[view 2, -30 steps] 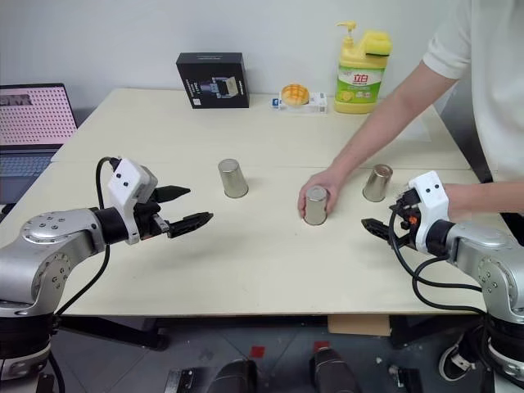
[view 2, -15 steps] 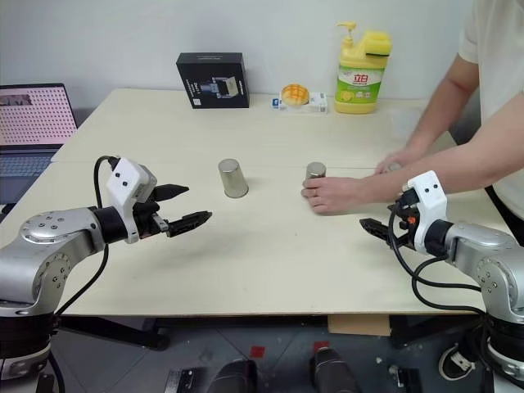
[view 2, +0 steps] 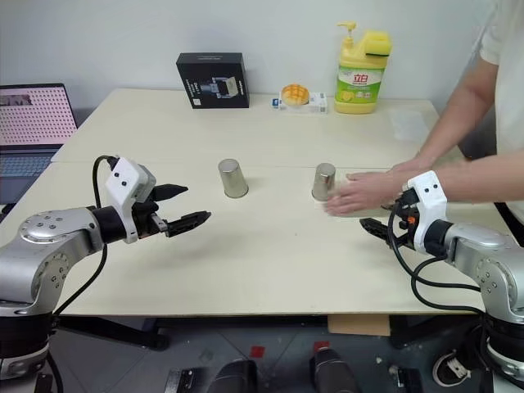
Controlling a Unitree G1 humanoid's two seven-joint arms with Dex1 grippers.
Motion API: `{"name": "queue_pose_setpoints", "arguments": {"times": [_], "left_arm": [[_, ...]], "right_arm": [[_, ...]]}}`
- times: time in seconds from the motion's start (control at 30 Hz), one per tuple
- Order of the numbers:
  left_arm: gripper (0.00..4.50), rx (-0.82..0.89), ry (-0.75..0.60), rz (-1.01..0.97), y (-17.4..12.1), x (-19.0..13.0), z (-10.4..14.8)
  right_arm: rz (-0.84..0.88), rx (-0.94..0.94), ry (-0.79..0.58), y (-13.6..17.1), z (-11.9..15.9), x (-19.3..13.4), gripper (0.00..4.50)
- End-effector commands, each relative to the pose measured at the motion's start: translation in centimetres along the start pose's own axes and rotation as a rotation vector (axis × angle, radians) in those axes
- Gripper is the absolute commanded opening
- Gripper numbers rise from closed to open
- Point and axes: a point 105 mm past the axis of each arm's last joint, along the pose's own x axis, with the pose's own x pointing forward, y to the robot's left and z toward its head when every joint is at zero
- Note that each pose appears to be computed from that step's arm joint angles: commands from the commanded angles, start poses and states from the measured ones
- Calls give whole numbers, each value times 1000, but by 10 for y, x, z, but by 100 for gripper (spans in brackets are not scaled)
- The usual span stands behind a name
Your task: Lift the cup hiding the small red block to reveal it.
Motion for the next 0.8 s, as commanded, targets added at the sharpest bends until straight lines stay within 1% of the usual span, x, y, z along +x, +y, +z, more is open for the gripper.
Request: {"name": "queue_pose_setpoints", "arguments": {"times": [0.03,0.13,0.27,0.33,0.43,0.53,0.63,0.67,0.73,0.8], "left_arm": [[450,43,-35,1,-1,-4,13],[450,35,-43,-42,-11,0,13],[450,35,-76,-153,-38,13,16],[450,58,-98,-218,-55,23,21],[450,112,-154,-292,-79,42,29],[450,96,-229,-308,-94,62,38],[450,106,-283,-323,-112,83,46],[450,108,-300,-334,-120,90,50],[450,104,-324,-351,-129,96,54],[450,99,-343,-366,-137,100,59]], "right_arm": [[0,-32,-25,1,6,-5,446],[-8,-23,-1,0,-2,-8,446],[-59,-120,65,-7,-20,-13,446],[-112,-137,45,-16,-19,-12,446],[-186,-104,-7,-29,-17,-7,446],[-231,-84,-24,-39,-20,1,446],[-252,-31,-69,-50,-17,18,446],[-280,-36,-64,-58,-18,24,446],[-325,-53,-60,-70,-18,31,446],[-358,-17,-79,-81,-16,37,446]]}}
